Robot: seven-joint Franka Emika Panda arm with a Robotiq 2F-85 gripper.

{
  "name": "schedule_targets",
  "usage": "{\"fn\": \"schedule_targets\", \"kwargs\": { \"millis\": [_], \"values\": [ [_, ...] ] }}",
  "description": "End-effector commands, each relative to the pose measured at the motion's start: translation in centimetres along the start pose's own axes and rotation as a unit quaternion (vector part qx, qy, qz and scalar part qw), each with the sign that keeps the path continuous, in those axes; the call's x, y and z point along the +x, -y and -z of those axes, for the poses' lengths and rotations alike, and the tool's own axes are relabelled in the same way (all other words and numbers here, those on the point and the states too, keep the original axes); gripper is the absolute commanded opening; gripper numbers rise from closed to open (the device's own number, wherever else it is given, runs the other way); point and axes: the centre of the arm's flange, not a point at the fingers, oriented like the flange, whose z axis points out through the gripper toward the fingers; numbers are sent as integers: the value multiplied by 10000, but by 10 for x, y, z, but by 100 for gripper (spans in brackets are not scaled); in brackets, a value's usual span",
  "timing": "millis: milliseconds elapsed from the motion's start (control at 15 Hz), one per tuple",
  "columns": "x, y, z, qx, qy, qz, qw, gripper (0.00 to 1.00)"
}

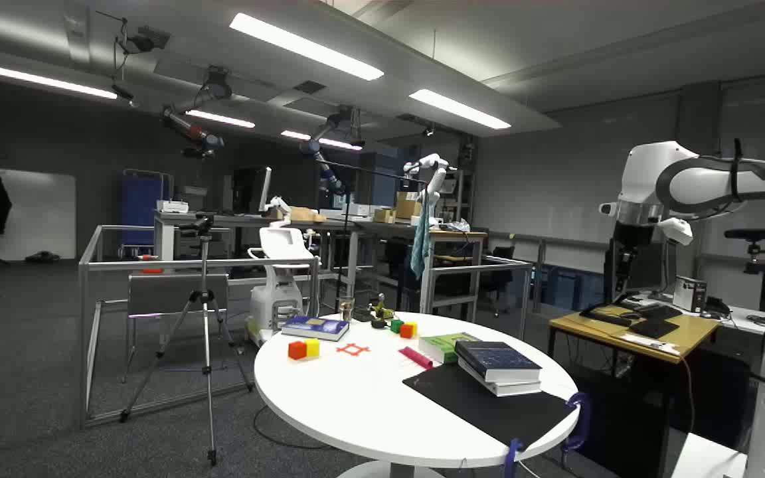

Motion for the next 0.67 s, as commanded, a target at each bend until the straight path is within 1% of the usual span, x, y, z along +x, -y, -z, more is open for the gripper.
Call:
{"fn": "schedule_targets", "kwargs": {
  "millis": [0,400,467,600],
  "values": [
    [0,0,0,0,0,0,10000,100],
    [0,0,0,0,0,0,10000,100],
    [1,4,1,43,-126,39,9999,100],
    [10,2,-1,-9,-239,-167,9996,100]
  ]
}}
